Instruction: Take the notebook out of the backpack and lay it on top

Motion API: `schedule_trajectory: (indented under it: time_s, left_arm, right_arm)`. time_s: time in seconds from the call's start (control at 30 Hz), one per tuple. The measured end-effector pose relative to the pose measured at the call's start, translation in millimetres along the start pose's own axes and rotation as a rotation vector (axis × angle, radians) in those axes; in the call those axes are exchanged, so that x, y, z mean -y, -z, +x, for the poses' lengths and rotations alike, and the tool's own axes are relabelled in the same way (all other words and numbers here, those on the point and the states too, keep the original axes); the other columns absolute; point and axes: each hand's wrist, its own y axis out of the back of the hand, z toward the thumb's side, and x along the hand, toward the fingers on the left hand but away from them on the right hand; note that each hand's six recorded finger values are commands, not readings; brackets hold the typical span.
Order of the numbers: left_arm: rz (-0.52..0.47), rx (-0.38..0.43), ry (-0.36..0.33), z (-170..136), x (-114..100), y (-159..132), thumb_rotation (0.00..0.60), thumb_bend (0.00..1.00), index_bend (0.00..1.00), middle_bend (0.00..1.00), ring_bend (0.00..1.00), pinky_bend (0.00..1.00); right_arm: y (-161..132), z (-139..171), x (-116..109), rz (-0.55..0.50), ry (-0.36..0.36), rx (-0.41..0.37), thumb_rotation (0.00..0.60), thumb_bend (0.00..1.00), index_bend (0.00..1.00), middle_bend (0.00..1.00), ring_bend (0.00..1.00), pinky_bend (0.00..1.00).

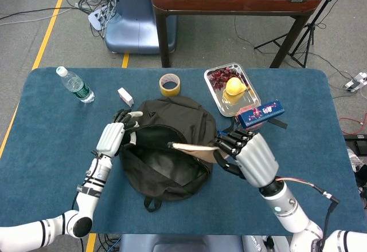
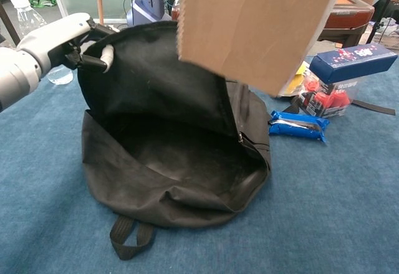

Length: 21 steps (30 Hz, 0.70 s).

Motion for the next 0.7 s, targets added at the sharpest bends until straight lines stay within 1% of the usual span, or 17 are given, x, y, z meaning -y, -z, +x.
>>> schedule_trajectory:
  time_s: [0.27,0.4,0.53,0.63,0.7]
  left_arm:
    - [0.031,0.005,0.014,-12,-1,1,0.600,0.68,0.54,0.19,0.07,0.00]
    - [0.034,0.003,0.015,-15,-2,1,0.600,0.68,0.53,0.18,0.06,0.00]
    - [0.039,0.008,0.020,-20,-4,0,0.600,0.68,0.50,0.17,0.05,0.00]
    - [0.048,0.021,0.024,-25,-7,-3,0.600,0.62,0.45,0.15,0.03,0.00]
    - [0.060,0.031,0.028,-27,-9,-5,0.600,0.53,0.39,0.13,0.01,0.00]
  right_arm:
    - [31,-11,-1,0.048,0.008,0.072,0.600,0.53,0.99,0.71,0.69,0.70]
    - [50,-21,6,0.095,-0.005,0.108,0.600,0.53,0.99,0.71,0.69,0.70]
    - [66,-36,13,0.111,-0.010,0.145,0.600,0.53,0.99,0.71,0.69,0.70]
    - [74,-45,19,0.107,-0.021,0.165,0.600,0.53,0.99,0.71,0.69,0.70]
    - [75,-49,26,0.106,-0.039,0.164,0.600,0.53,0.99,0.71,0.69,0.70]
